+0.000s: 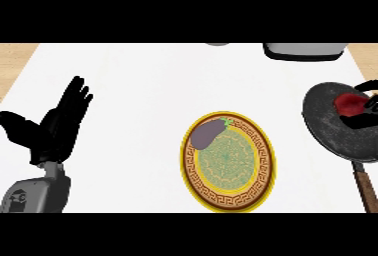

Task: Pick the pear from the plate and place it in the pan

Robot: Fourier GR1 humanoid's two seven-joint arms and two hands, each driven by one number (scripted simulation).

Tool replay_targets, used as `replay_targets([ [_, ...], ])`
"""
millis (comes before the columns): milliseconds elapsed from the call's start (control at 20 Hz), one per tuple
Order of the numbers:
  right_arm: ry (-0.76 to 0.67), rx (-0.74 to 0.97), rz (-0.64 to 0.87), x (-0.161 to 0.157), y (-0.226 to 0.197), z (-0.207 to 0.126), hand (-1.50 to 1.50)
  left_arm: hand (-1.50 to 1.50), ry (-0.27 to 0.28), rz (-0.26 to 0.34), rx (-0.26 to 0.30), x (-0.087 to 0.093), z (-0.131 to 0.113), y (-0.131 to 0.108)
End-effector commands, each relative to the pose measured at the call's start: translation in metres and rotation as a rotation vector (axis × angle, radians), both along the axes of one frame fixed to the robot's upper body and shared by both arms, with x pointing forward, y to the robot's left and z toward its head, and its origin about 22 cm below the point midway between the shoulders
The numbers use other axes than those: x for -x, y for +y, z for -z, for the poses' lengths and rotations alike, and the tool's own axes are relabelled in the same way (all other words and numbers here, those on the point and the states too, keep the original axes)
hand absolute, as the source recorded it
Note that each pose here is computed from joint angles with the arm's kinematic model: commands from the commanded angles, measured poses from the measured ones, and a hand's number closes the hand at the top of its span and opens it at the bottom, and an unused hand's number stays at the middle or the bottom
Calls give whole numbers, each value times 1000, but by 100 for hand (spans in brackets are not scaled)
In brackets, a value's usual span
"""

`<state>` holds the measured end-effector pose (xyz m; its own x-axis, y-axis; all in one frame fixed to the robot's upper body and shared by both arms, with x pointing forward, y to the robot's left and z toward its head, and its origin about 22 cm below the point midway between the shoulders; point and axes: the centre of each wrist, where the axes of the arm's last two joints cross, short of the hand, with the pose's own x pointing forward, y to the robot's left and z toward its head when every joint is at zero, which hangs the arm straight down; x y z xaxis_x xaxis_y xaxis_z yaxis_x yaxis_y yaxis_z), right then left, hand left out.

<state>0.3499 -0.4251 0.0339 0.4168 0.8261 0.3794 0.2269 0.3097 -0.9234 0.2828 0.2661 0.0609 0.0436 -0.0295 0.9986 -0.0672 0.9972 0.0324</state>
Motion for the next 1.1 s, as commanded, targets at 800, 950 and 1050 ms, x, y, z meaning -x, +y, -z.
replay_targets([
  [800,-425,-573,11,59,-85,6,-150,0,20,-48,-12,0,-1,14],
  [950,-462,-636,9,102,-120,7,-150,0,15,-35,-8,10,-6,-1],
  [1050,-478,-689,-61,127,-142,-5,-150,0,9,-42,-3,16,-3,2],
])
